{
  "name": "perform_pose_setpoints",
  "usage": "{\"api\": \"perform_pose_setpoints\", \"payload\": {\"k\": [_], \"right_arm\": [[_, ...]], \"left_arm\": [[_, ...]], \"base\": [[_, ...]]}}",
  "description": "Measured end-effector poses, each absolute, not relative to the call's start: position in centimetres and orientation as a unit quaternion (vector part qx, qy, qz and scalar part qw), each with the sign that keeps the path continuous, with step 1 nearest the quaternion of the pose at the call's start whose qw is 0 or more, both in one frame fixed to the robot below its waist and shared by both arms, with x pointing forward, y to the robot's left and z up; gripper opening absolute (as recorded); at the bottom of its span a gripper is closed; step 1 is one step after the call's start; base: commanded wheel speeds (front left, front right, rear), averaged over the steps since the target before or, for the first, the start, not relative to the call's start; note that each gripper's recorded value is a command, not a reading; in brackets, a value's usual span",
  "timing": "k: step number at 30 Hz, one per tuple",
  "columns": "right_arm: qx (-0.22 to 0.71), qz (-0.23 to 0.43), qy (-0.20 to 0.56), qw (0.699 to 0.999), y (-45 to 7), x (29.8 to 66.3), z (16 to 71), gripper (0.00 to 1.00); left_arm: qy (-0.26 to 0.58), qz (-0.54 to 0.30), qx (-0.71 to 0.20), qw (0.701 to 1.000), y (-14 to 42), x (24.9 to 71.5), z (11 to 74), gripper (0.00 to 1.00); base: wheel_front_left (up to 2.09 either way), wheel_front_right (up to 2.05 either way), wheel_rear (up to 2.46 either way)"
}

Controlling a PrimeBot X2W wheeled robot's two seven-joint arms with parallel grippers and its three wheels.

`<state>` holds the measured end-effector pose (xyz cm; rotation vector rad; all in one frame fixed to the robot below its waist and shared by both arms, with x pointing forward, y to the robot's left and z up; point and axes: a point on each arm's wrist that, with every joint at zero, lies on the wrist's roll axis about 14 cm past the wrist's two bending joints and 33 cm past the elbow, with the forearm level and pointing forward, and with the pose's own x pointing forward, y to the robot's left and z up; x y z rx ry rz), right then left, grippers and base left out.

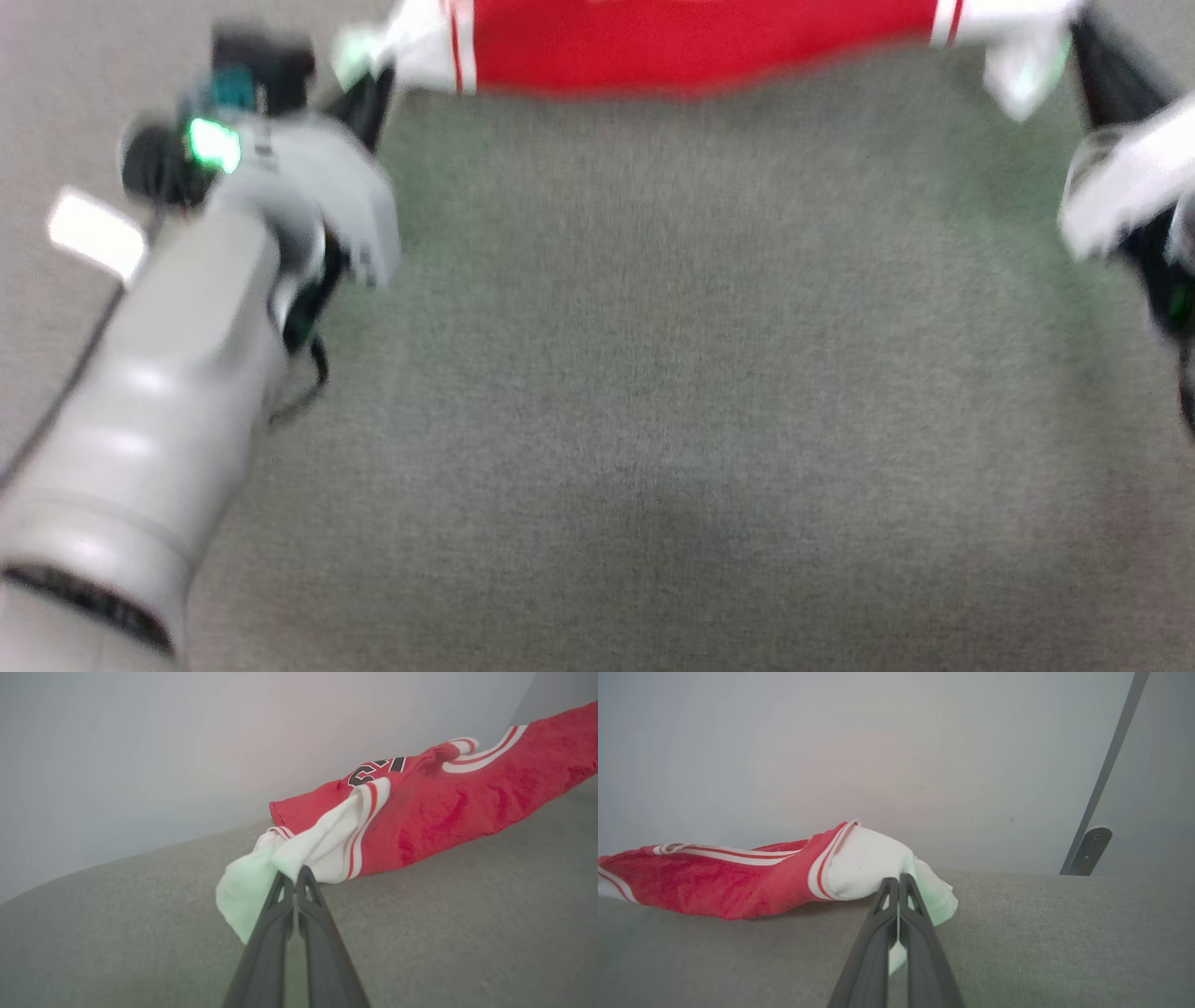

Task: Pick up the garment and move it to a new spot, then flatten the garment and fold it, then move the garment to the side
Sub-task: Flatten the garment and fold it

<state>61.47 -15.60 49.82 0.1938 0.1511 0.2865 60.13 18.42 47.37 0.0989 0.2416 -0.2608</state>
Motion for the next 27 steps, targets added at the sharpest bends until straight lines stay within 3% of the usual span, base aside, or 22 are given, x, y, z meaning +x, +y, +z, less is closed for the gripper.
{"api": "perform_pose_setpoints", "payload": {"k": [4,17,27], "right_arm": [[0.099,0.165,0.128,0.973,-16.0,55.5,48.3,0.0],[0.144,0.152,0.223,0.952,-19.3,40.1,45.8,0.0],[0.122,0.133,0.3,0.937,-20.9,34.6,42.9,0.0]], "left_arm": [[0.142,-0.132,0.037,0.98,19.4,55.1,46.1,0.0],[0.162,-0.112,-0.008,0.98,19.8,41.0,43.5,0.0],[0.205,-0.066,-0.066,0.974,18.7,35.0,41.0,0.0]], "base": [[0.0,0.0,0.0],[0.0,0.0,0.0],[0.0,0.0,0.0]]}}
